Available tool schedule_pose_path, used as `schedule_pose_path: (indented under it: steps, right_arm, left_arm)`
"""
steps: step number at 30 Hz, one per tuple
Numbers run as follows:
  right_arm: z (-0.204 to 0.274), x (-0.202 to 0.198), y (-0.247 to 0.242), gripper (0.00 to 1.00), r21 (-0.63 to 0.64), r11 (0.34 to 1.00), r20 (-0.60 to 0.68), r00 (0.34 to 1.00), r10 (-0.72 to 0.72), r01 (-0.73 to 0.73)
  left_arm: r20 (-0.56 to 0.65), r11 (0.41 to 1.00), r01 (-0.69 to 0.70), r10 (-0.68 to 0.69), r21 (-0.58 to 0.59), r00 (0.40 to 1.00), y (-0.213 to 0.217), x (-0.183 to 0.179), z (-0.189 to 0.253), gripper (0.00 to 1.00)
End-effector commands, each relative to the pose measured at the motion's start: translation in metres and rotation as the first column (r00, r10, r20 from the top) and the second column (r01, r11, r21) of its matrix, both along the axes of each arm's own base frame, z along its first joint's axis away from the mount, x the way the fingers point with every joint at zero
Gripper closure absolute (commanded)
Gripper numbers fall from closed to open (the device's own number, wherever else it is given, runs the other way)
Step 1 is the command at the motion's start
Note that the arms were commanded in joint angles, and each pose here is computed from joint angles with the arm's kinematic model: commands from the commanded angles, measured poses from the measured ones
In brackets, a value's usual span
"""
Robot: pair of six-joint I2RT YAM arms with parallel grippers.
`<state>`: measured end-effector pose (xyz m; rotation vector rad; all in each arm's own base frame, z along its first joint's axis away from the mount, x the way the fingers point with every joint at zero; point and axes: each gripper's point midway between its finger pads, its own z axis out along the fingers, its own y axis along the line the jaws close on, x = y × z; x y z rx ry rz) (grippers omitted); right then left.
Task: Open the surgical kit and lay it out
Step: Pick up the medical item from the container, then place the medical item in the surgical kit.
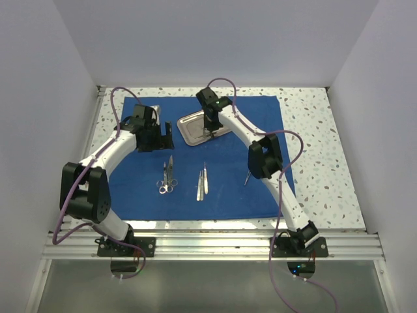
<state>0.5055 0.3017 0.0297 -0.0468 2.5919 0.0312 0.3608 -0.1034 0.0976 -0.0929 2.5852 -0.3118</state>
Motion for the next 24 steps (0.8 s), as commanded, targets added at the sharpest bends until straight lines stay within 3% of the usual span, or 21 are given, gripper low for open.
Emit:
schedule_pose_path:
  steps: [1,4,8,12,17,24]
  right_arm:
    - [-0.024,-0.024,-0.019,1.00,-0.087,0.996,-0.106,0.994,0.005,-0.015]
    - [-0.003,-0.016,-0.019,1.00,-0.068,0.998,-0.059,0.998,0.002,-0.006]
    - [0.076,-0.007,-0.022,1.00,0.000,1.000,0.078,0.997,-0.006,0.006]
    - [0.113,-0.032,-0.049,1.00,-0.029,1.000,0.121,0.993,-0.006,0.009]
    - [0.130,-0.078,-0.090,1.00,-0.054,0.998,0.179,0.984,-0.014,0.024]
    - [0.074,-0.168,-0.136,1.00,-0.053,0.996,0.043,0.997,-0.069,0.071]
  left_arm:
    - [0.025,1.000,0.018,-0.018,-0.002,1.000,0.002,0.006,0.002,0.01]
    - [0.021,1.000,0.013,-0.013,0.005,1.000,0.004,0.006,0.004,0.00]
    - [0.038,1.000,-0.002,0.001,0.012,0.999,0.006,0.010,0.016,0.00]
    - [0.070,1.000,-0.026,0.025,0.013,0.997,0.007,0.019,0.031,0.00]
    - [0.097,0.999,-0.037,0.038,-0.013,0.995,0.001,0.033,0.049,0.00]
    - [0.097,0.999,-0.037,0.040,-0.034,0.994,-0.004,0.037,0.060,0.00]
